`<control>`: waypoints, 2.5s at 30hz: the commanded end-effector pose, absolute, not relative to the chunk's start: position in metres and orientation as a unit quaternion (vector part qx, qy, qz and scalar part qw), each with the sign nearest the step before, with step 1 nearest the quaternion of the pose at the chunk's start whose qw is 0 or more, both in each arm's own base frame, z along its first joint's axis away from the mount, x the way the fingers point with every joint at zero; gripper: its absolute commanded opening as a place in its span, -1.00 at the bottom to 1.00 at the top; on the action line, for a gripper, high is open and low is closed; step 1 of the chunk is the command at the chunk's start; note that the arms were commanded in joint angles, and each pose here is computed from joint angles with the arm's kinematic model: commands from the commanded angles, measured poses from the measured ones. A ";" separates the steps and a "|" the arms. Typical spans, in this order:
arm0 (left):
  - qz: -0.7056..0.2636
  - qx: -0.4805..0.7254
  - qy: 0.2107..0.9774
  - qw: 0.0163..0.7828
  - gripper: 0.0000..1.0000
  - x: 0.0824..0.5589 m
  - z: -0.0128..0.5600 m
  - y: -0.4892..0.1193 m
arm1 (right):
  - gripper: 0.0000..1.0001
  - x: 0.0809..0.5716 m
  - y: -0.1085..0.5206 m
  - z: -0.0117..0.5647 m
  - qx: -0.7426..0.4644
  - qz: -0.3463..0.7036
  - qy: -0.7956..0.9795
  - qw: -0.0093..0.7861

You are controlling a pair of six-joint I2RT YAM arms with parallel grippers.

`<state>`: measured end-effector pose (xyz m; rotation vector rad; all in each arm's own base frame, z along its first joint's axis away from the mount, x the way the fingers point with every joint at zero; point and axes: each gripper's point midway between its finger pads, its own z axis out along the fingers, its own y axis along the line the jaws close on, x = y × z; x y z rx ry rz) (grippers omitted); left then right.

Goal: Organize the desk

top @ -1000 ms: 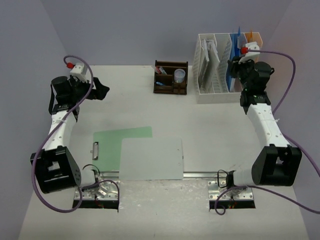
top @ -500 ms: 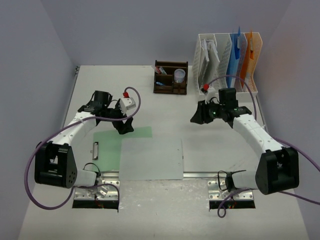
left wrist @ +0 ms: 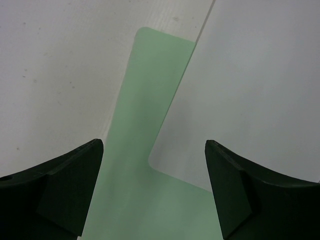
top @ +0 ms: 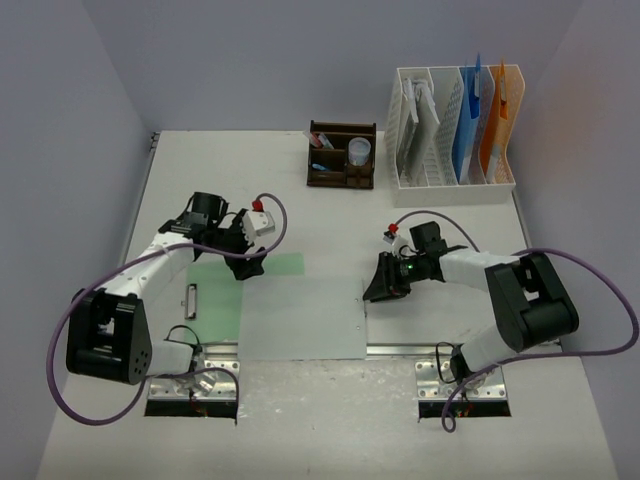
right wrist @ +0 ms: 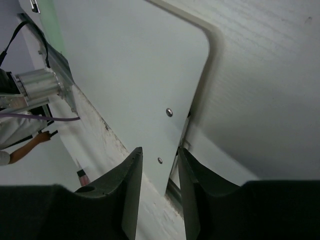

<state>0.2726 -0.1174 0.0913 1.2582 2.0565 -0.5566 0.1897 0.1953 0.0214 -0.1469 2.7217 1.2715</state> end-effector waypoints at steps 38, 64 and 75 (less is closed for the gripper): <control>-0.250 0.533 0.730 0.348 0.95 0.273 0.096 -0.140 | -1.00 0.254 0.253 0.081 -0.174 0.535 0.814 0.145; -0.443 0.547 0.663 0.255 0.69 0.267 0.141 -0.213 | -1.00 0.293 0.279 0.164 -0.394 0.461 0.735 0.303; -0.466 0.545 0.668 0.199 -0.52 0.242 0.133 -0.221 | -1.00 0.291 0.294 0.184 -0.437 0.431 0.717 0.332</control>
